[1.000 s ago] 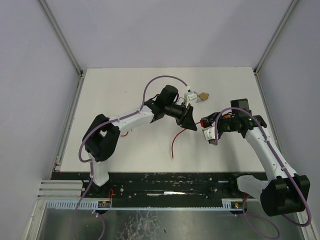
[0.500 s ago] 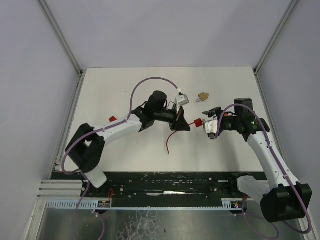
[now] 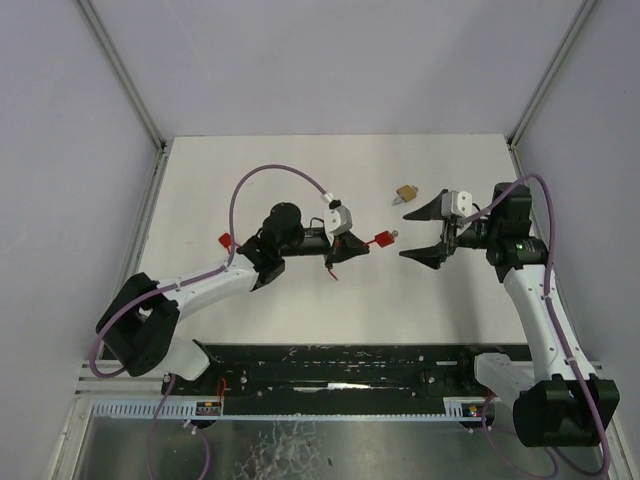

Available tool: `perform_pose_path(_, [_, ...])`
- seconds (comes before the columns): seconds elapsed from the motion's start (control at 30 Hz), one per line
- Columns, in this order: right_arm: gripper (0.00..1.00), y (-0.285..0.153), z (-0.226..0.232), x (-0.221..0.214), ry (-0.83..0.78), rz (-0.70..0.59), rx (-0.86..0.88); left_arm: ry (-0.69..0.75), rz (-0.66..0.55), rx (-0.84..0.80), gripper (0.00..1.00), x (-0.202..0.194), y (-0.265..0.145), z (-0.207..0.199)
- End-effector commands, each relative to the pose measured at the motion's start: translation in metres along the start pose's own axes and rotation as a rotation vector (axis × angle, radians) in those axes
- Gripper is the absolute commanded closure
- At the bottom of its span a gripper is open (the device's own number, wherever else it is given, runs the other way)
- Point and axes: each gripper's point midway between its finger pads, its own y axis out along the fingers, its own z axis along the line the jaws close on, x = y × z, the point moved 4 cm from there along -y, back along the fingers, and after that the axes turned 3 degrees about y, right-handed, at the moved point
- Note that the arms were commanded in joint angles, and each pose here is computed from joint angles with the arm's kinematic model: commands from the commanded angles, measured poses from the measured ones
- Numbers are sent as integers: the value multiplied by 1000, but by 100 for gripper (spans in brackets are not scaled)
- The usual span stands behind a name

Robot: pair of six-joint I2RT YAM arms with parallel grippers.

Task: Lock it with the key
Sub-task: Lock the lock.

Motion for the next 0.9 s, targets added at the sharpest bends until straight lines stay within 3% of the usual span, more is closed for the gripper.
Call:
perform_pose_path(0.0, [16,4,4,9,145,-79,83,211,-175,11,99,34,-5,-1])
perform_pose_path(0.13, [16,7,2,-2,220,-80,110,223,-182,-24,99,33,-6,-8])
perform_pose_path(0.47, [17,18,10,-6,204,-59,148,204,-183,-107,99,30,0,-17])
perform_pose_path(0.7, [24,27,18,-6,205,-50,186,187,-167,-109,99,28,5,-17])
perform_pose_path(0.87, [36,30,19,-5,209,-43,196,180,-154,-98,99,26,6,-14])
